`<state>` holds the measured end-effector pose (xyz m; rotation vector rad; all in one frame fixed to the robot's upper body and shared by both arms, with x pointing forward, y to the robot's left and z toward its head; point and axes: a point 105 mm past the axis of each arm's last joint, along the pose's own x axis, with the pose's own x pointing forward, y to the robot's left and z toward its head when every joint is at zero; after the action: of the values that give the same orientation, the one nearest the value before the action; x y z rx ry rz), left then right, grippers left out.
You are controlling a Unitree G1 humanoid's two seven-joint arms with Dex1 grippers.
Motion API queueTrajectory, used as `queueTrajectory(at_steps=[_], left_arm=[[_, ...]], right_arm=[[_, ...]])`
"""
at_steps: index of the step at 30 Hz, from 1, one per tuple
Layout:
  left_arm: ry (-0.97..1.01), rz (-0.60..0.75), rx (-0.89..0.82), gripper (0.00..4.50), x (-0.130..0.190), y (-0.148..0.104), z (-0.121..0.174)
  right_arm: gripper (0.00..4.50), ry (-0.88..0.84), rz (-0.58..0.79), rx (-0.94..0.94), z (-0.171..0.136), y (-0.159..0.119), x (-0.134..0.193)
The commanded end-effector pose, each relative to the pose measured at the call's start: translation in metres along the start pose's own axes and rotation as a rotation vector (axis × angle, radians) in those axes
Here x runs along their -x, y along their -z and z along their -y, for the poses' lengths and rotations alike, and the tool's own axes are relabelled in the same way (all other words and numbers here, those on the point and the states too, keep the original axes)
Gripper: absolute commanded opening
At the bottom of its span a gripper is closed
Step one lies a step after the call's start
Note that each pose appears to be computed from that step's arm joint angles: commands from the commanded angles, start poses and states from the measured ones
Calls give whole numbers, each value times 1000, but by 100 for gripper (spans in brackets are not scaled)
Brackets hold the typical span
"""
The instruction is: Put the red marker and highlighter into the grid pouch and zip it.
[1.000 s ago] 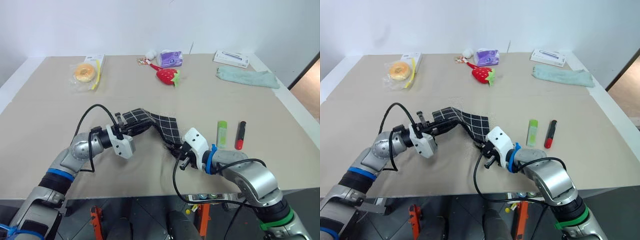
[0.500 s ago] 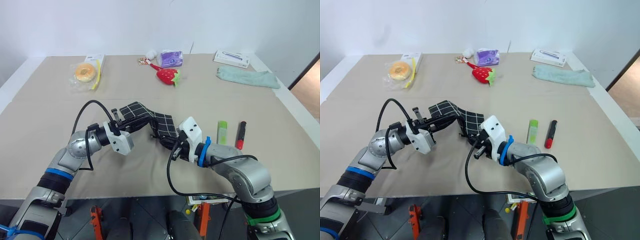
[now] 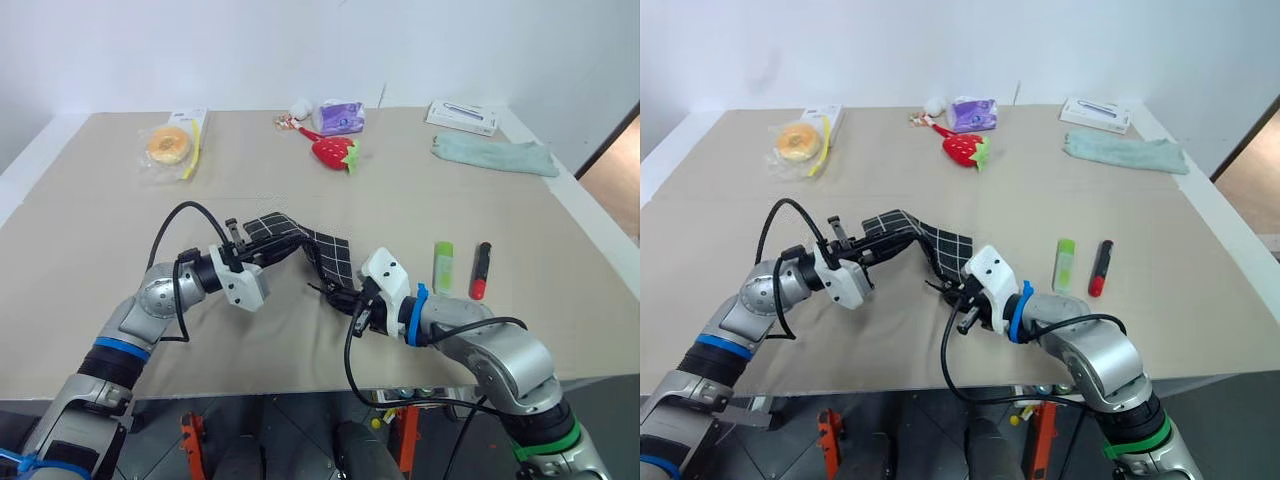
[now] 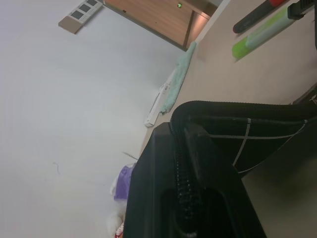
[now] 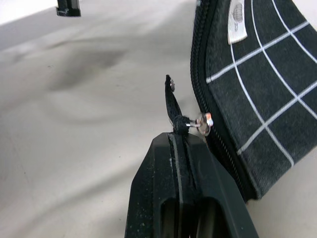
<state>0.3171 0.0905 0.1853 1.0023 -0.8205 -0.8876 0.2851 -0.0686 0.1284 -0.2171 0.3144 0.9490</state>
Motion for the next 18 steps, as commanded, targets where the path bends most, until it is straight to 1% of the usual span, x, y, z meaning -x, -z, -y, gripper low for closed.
queueTrajectory(at_steps=[1, 4, 9, 13, 15, 18], left_arm=[[-37, 17, -16, 0, 0, -4, -11], [-36, 17, -14, 0, 0, -4, -11], [-36, 17, -14, 0, 0, -4, -11], [-29, 20, -13, 0, -1, -4, -10], [-28, 18, -14, 0, 0, -4, -10], [-12, 14, -10, 0, 2, -2, -7]], right_arm=[[8, -44, 110, 45, -12, -27, -1], [8, -55, 162, 44, -15, -38, -1], [8, -55, 163, 42, -15, -38, -2], [8, -33, 219, 48, -12, -52, -3], [8, -8, 206, 36, -5, -45, 1], [8, 101, 153, 53, 21, -33, 9]])
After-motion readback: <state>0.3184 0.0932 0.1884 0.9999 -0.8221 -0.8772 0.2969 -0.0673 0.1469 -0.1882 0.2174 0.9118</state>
